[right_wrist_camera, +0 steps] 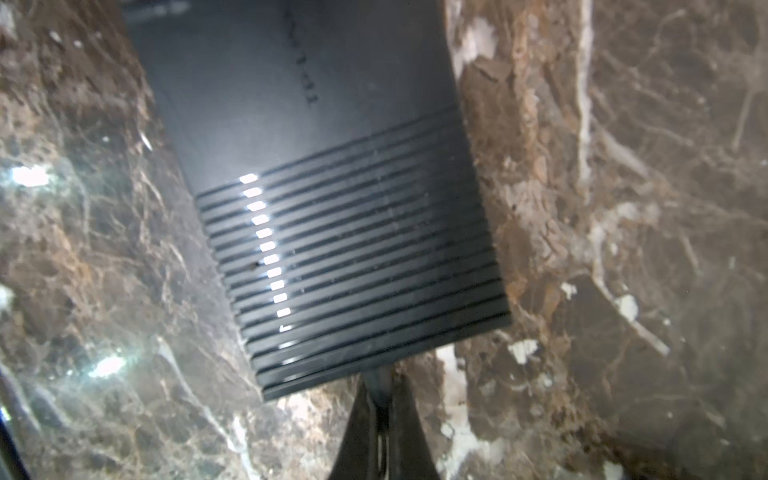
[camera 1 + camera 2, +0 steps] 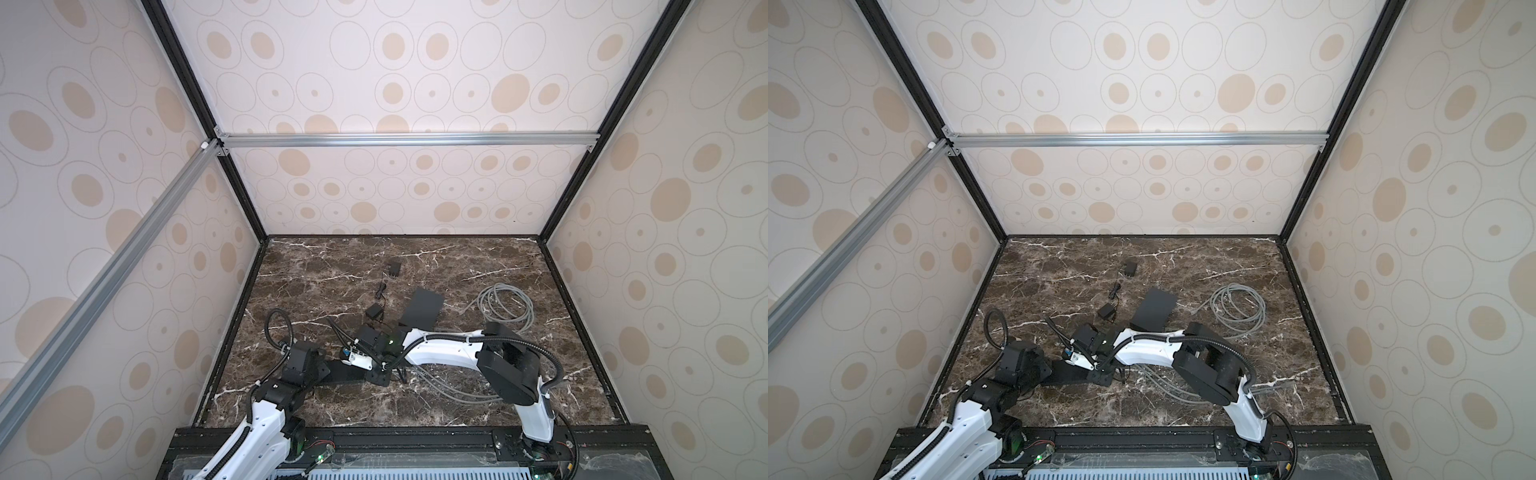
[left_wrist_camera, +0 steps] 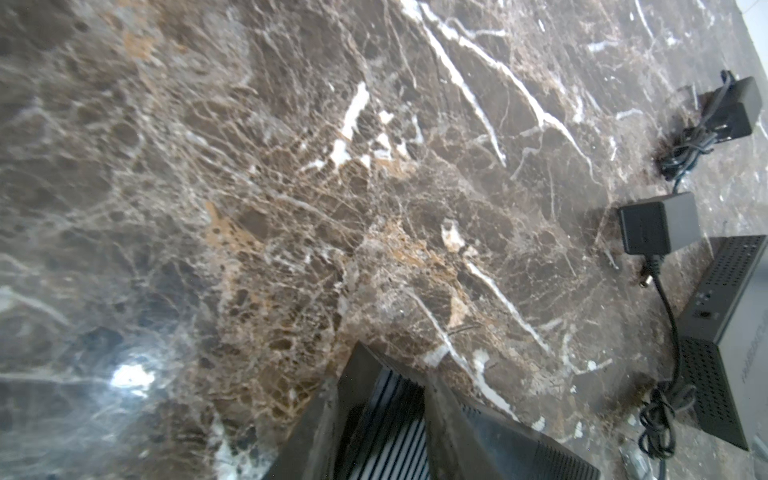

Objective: Insert the plug into the switch port

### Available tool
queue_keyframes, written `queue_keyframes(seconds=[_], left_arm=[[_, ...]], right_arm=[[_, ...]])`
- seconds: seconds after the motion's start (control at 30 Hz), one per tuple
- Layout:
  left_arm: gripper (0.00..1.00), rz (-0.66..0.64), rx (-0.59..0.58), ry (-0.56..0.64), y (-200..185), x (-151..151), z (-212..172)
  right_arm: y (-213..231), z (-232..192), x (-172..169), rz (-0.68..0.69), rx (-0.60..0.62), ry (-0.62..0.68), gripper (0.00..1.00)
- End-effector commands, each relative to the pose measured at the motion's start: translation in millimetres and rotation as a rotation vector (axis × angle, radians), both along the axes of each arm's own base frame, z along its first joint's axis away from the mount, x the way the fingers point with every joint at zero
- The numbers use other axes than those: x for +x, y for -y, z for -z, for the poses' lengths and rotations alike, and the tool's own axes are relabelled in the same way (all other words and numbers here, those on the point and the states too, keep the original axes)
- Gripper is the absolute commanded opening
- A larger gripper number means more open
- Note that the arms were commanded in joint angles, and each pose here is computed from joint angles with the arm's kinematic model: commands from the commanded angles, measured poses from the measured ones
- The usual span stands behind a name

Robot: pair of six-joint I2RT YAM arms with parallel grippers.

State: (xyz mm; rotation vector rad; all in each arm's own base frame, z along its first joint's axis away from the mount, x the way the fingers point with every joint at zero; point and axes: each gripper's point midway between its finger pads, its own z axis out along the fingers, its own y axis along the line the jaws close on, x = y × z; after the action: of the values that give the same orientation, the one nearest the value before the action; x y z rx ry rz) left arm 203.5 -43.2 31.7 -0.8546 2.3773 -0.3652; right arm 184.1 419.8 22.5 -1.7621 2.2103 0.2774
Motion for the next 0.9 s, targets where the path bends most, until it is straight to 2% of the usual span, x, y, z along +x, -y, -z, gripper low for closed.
queue_keyframes(seconds=[0.0,0.13,0.6,0.87], left_arm=[[0.35,0.101,-0.168,-0.037,36.7,-8.0,0.9],[0.35,0.099,-0.168,-0.036,36.8,-6.8,-1.0],[0.36,0.090,-0.126,-0.030,31.4,-2.3,-9.8],[0.41,0.072,-0.038,-0.031,20.1,5.2,-16.1]], right_arm=[[-45.7,-34.1,4.8,-0.035,0.223,0.080,0.05],[-44.8,-33.7,2.5,-0.032,0.230,0.072,0.16],[-29.9,-33.6,2.3,-0.042,0.202,0.095,0.27],[2.9,-31.3,-7.7,-0.061,0.169,0.073,0.42]])
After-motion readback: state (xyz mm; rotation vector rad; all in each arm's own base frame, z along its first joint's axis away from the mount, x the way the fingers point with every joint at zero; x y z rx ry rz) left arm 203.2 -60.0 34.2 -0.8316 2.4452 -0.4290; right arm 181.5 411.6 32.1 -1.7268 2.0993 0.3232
